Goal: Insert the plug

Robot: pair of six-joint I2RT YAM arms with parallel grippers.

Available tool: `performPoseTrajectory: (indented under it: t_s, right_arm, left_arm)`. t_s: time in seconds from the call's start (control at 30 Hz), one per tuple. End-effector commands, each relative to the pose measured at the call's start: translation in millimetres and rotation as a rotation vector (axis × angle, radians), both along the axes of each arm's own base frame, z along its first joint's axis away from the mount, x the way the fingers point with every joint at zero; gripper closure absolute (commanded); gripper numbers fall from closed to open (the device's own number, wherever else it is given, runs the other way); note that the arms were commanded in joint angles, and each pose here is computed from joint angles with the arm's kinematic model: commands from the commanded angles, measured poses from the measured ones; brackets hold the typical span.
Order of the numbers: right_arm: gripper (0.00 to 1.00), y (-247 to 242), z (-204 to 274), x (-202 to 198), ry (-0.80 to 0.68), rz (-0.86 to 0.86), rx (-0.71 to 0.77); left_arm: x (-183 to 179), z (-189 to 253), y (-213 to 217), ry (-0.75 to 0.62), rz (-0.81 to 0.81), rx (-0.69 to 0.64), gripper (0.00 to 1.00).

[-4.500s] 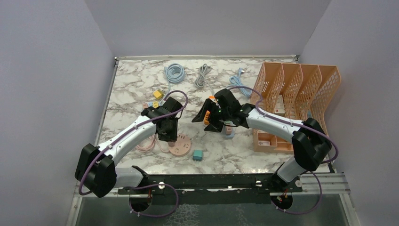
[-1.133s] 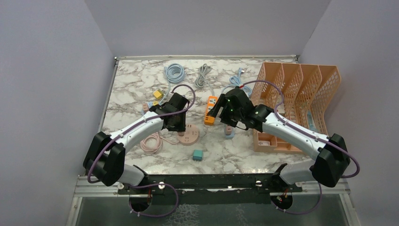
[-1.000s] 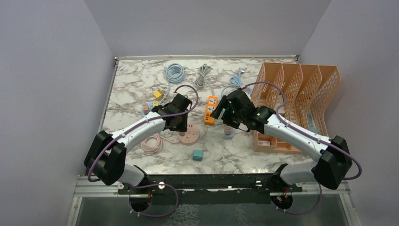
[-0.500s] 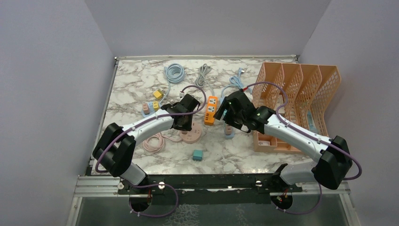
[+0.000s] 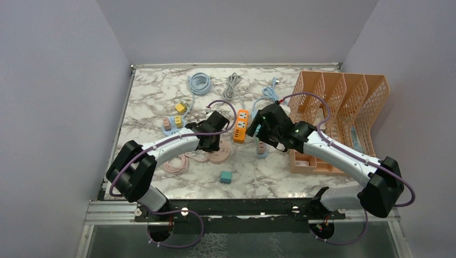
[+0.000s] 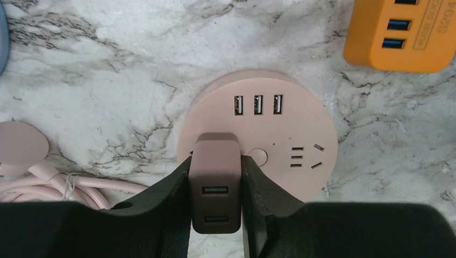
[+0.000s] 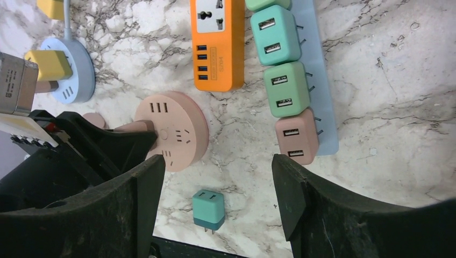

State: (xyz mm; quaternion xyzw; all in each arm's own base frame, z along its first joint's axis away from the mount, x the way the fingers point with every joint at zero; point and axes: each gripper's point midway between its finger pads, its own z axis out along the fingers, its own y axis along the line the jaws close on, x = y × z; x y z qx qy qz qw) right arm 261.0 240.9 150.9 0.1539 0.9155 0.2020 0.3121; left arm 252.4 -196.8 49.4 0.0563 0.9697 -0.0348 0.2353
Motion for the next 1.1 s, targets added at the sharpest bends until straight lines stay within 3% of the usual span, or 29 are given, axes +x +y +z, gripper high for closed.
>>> performPoseTrajectory:
  t_s: [0.0,0.1,0.27,0.5,0.77,0.93,1.07]
  right_arm:
    - [0.27,-11,10,0,-0.047,0.021,-0.036]
    - [0.27,-5,8,-4,-0.071,0.086,-0.018]
    - [0.28,6,-1,-14,-0.071,0.233,-0.017]
    - [0.28,38,-11,-29,-0.075,0.468,-0.055]
    - [0.27,93,-53,-75,0.019,0.656,-0.24]
    - [0.25,98,-89,-95,0.12,0.662,-0.439]
    - [0.25,99,-106,-103,0.163,0.629,-0.509]
  left_arm:
    - [-36,-3,3,0.181,-0.027,0.006,0.56]
    - [-18,30,-1,0.109,-0.014,-0.042,0.41]
    - [7,84,-5,-0.028,0.003,-0.125,0.31]
    - [16,132,16,-0.206,0.08,-0.159,0.3]
    - [16,181,44,-0.399,0.193,-0.226,0.3]
    - [12,202,63,-0.489,0.263,-0.251,0.3]
    - [9,205,67,-0.509,0.285,-0.272,0.29]
